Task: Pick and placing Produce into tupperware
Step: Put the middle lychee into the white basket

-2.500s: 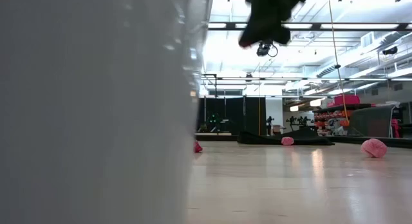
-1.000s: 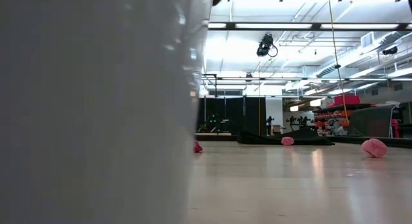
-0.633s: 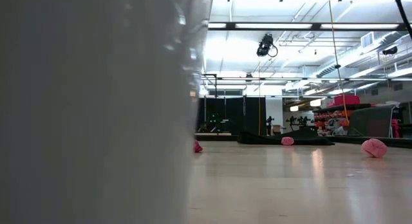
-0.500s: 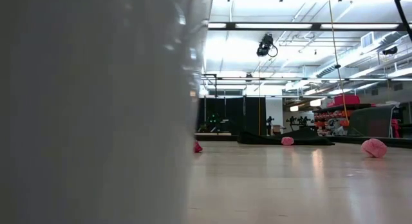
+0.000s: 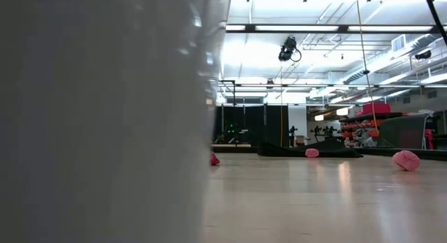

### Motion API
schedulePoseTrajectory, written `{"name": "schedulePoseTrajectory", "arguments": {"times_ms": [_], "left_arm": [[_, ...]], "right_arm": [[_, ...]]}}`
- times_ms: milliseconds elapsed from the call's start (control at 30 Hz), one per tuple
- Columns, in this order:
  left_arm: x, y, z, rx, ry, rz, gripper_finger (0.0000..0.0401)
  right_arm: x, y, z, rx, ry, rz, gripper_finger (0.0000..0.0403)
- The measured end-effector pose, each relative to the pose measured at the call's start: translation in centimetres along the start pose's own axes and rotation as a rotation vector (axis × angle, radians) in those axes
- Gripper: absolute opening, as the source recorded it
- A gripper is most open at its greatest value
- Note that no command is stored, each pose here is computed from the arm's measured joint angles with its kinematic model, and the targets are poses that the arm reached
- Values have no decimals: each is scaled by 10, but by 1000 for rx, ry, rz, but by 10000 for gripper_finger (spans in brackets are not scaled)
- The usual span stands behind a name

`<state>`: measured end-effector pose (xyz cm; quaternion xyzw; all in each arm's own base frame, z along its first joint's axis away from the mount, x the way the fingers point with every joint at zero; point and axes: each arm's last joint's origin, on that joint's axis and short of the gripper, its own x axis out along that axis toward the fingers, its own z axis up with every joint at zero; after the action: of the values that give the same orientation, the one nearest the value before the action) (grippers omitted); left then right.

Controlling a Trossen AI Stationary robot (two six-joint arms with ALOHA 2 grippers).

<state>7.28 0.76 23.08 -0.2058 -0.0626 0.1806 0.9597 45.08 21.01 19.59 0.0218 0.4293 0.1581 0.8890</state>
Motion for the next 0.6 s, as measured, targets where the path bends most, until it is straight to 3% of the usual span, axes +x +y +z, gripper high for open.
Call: {"name": "schedulePoseTrajectory", "arguments": {"times_ms": [167,333,467,600], "left_arm": [[0,0,0,1,1,1,119],[0,1,-1,7,13,6,115],[0,1,-3,15,28,13,118],[0,2,-4,21,39,17,122]], "right_arm": [[-21,-3,11,-62,-40,-53,176],[-77,-2,24,-73,-57,-102,175],[-141,2,27,40,-51,-127,169],[-194,8,16,259,-36,-216,163]]}}
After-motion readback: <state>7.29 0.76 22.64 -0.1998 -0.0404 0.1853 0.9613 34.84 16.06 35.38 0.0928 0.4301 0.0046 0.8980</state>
